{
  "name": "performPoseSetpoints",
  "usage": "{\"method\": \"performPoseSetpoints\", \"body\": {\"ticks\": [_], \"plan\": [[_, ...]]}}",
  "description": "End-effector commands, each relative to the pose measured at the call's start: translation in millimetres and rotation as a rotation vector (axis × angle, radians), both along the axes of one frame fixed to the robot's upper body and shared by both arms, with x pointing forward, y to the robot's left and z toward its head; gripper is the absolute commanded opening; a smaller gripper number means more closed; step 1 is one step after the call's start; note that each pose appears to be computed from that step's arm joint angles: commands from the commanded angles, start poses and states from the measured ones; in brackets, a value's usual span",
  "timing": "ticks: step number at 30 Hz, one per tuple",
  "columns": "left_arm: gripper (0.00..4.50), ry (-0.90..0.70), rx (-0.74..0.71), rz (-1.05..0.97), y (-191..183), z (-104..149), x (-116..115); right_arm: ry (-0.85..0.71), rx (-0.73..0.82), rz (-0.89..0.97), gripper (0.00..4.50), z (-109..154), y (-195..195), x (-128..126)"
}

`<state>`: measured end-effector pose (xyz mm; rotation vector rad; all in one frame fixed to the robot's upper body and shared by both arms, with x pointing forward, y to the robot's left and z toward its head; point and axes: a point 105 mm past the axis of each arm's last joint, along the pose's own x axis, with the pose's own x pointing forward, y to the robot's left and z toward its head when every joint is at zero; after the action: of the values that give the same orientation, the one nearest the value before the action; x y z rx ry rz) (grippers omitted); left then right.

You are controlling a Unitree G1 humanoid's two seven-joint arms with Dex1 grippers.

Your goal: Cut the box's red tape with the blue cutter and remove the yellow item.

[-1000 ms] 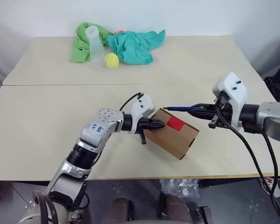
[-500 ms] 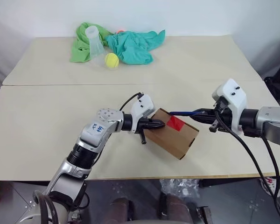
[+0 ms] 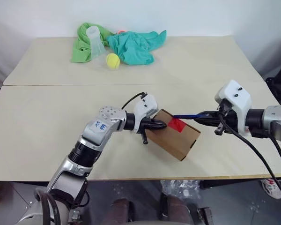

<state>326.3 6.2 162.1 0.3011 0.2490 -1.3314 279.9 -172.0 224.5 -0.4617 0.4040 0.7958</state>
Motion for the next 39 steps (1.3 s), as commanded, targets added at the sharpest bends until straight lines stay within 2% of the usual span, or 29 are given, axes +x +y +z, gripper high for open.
{"method": "performPoseSetpoints", "body": {"ticks": [1, 13, 20, 39], "plan": [[0.03, 0.012, 0.033, 0.006, -2, -5, -2, 0.061, -0.049, 0.008, 0.15, -6, -4, -3], [0.03, 0.025, 0.034, 0.035, 0, -10, -3, 0.114, -0.104, 0.03, 0.15, -4, -11, -5], [0.03, 0.033, 0.047, 0.043, -3, -12, -3, 0.131, -0.086, 0.04, 0.15, 2, -8, -4], [0.03, 0.04, 0.047, 0.069, -5, -15, 0, 0.273, -0.174, 0.021, 0.15, -8, -23, -19]]}}
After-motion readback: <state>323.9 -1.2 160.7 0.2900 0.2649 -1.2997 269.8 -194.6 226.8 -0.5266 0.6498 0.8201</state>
